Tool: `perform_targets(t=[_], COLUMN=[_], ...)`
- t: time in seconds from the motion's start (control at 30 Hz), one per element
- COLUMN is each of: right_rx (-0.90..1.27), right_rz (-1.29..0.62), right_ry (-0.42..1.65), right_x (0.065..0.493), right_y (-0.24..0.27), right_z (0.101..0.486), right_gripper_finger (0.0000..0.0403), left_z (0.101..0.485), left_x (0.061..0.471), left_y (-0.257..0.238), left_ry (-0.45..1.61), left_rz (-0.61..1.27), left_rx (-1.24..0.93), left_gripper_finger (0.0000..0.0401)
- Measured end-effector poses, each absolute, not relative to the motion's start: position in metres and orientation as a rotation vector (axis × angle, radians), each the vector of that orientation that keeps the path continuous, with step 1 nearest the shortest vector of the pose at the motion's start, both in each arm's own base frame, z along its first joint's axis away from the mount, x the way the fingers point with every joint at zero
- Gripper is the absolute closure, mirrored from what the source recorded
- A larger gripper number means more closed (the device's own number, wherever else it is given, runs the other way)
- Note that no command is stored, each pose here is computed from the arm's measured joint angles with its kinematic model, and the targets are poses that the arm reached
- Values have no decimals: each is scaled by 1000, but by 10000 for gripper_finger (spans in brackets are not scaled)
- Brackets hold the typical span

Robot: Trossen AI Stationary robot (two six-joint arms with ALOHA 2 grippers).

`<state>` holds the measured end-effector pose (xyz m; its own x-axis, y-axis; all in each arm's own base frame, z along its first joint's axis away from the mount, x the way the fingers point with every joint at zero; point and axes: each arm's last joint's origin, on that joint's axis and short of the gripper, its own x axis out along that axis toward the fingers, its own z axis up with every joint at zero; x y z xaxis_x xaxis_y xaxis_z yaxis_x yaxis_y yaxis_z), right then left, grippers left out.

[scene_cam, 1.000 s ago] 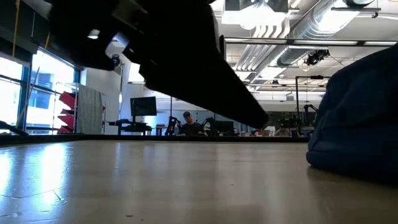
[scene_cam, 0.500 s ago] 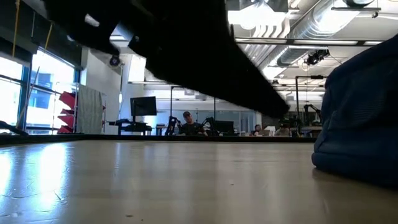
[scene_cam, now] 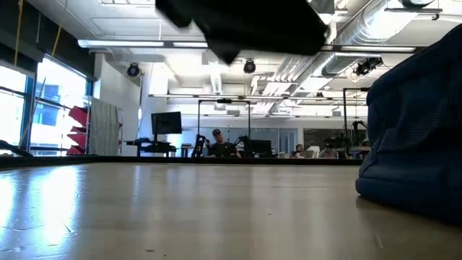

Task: Unpack backpack
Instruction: Move the black backpack to the bottom right of the table, then return to Home Position

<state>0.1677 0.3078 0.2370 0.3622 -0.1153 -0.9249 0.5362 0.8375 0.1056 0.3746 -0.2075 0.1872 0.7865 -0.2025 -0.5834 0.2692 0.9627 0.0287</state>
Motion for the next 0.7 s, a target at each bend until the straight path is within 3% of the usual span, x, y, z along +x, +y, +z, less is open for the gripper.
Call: perform_targets(t=[0.2,0.4,0.53,0.7], right_rx=[292,272,381,487], right_rz=[-349,-244,-157,15], right_ry=[973,903,828,629], right_x=[165,159,150,152], right_y=[261,196,151,104], right_z=[287,293,270,235], right_gripper_finger=[403,403,403,403], left_z=[261,322,329,307], left_x=[339,271,217,169], left_y=[-182,-142,-110,-82], left_ry=[608,585,547,423], left_rz=[-163,-85,-9,12], left_rx=[116,-38,-146,-257], left_gripper_finger=[394,401,401,401])
